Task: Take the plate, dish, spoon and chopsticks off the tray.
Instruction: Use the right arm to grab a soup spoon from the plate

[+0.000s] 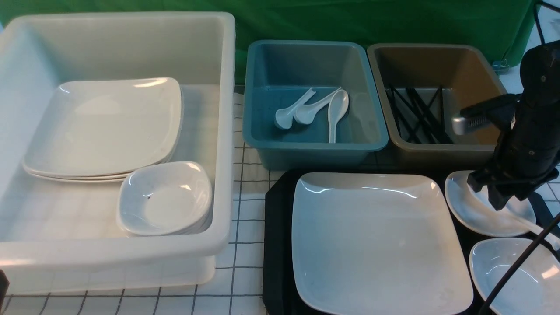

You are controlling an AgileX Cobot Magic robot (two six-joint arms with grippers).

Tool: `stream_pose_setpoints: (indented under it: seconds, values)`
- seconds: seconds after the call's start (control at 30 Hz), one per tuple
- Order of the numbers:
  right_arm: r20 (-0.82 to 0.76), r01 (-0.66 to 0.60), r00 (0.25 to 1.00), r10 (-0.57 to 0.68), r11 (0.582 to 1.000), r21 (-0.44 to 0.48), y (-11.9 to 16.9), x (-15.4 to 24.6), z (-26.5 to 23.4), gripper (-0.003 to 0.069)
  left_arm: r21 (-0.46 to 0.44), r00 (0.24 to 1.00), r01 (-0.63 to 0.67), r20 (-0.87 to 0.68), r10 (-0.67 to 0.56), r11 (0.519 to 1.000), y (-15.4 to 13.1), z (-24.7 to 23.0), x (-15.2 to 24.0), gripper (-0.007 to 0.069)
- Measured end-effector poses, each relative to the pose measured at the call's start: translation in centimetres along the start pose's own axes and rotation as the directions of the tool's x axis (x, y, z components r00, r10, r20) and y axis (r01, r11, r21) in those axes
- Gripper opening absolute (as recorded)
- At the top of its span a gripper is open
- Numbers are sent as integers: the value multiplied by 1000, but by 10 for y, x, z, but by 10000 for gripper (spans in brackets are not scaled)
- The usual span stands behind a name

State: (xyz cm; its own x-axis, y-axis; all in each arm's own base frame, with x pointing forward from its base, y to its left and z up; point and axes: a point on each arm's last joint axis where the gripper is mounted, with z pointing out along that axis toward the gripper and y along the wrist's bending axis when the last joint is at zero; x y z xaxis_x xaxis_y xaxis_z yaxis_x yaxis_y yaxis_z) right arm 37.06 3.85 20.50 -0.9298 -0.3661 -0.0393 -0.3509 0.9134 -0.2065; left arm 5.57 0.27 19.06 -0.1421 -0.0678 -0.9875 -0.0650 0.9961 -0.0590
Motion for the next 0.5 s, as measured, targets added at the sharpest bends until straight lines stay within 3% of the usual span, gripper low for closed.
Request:
stream_pose_setpoints:
  seconds: [0.17, 0.5]
  values:
    - [-60, 60, 997, -57, 997, 49, -2, -3, 21, 339, 0, 1000, -2, 0, 2, 1000, 0, 0, 0, 5]
    - [-99, 80, 992, -76, 996, 41, 1, -6, 42, 339, 0, 1000, -2, 0, 2, 1000, 0, 0, 0, 5]
